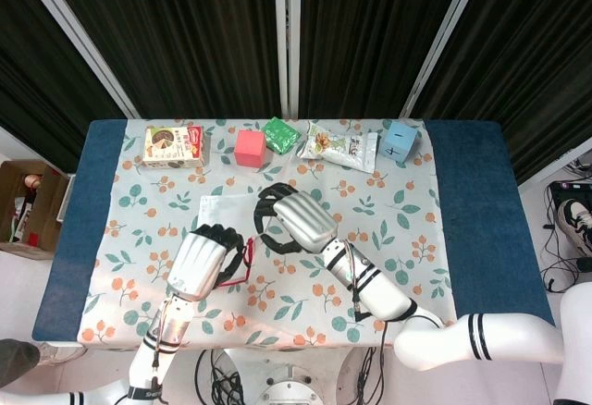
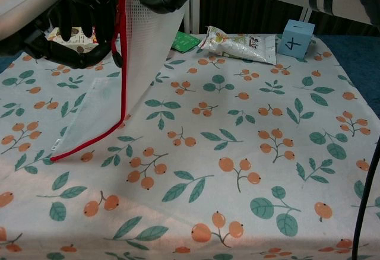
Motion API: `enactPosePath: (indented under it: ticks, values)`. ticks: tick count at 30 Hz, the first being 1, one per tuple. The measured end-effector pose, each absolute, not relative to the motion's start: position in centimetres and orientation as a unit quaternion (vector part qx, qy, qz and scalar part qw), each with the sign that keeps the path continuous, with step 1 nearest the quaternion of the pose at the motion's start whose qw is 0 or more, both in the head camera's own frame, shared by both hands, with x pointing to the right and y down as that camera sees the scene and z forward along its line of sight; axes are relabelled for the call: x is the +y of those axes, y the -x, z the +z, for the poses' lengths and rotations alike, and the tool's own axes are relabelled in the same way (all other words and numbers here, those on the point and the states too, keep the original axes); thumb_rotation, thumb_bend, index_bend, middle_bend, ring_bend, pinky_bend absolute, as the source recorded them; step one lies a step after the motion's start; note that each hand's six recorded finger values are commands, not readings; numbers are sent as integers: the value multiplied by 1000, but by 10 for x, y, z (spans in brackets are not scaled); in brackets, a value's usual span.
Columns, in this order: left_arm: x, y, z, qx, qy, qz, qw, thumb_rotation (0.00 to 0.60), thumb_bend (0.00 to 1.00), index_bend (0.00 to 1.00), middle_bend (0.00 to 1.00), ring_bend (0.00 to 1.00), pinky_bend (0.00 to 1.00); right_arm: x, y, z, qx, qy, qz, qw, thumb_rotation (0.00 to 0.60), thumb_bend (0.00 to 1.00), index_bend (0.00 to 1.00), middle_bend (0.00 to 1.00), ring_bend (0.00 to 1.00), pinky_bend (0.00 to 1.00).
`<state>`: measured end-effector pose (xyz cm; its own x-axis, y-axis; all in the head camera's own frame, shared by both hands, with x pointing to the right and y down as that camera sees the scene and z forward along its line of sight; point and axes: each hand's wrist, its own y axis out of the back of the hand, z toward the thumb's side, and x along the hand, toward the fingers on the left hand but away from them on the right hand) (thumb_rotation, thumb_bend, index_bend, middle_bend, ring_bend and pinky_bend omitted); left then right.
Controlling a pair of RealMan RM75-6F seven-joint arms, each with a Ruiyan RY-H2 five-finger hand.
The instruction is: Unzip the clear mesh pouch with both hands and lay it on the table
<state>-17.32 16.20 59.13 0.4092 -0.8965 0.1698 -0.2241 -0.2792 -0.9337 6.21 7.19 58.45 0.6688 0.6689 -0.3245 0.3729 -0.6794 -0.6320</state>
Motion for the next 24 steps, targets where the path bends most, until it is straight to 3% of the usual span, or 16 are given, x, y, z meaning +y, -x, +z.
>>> enactPosePath:
  ticks: [24]
  values:
    - [163,187,613,401,709,-396,424,600,422,652,545,516,611,49,-70,556,-368,865,237,245,600,621,924,433,247,225]
